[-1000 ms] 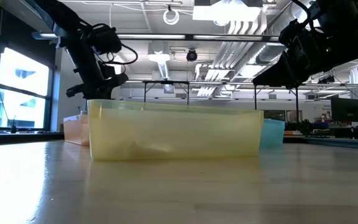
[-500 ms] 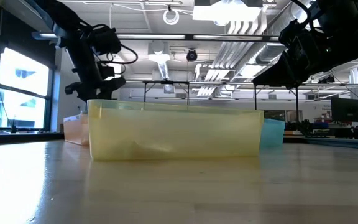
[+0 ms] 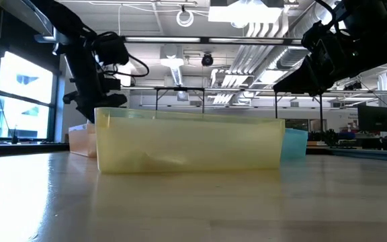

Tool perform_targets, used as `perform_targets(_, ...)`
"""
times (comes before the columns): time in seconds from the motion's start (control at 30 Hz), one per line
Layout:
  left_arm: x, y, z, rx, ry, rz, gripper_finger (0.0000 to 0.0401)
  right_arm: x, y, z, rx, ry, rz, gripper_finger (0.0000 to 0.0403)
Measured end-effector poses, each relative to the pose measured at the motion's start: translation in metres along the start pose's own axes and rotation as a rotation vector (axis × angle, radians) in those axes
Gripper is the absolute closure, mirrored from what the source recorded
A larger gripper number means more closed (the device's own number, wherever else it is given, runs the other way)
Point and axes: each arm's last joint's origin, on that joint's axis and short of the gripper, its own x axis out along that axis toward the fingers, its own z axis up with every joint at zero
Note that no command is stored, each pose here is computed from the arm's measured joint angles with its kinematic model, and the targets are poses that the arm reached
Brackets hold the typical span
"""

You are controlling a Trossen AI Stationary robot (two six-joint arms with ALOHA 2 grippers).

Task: Pick & Place Toothbrushes
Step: Adjust the yellow bin

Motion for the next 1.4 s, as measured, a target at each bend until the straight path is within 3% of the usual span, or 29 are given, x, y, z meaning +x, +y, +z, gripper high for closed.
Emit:
perform_targets(0.27,-0.02,-0.003,-0.01,0.087,-0.012,0.015,0.0395,0.0,0.0,0.0,0.0,0.0,0.0,0.0399)
perform_targets(0.5,-0.066,-0.008,-0.015,0.125,-0.156,-0.128,0.0395,0.0,0.0,0.0,0.033,0.0,0.0,0.0399)
perform_targets(0.67,-0.099,-0.016,-0.028,0.172,-0.279,-0.295,0.0399,0.0,0.0,0.0,0.028,0.0,0.0,0.0399)
perform_targets(0.93,-0.123,-0.041,-0.063,0.23,-0.396,-0.578,0.04,0.0,0.0,0.0,0.026,-0.001,-0.002,0.0399)
perform_targets(1.13,-0.134,-0.064,-0.087,0.322,-0.388,-0.714,0.0401,0.0,0.0,0.001,0.028,-0.01,-0.002,0.0399)
perform_targets(1.4,-0.136,-0.097,-0.121,0.312,-0.255,-0.799,0.0401,0.0,0.0,0.001,0.032,-0.014,0.002,0.0399)
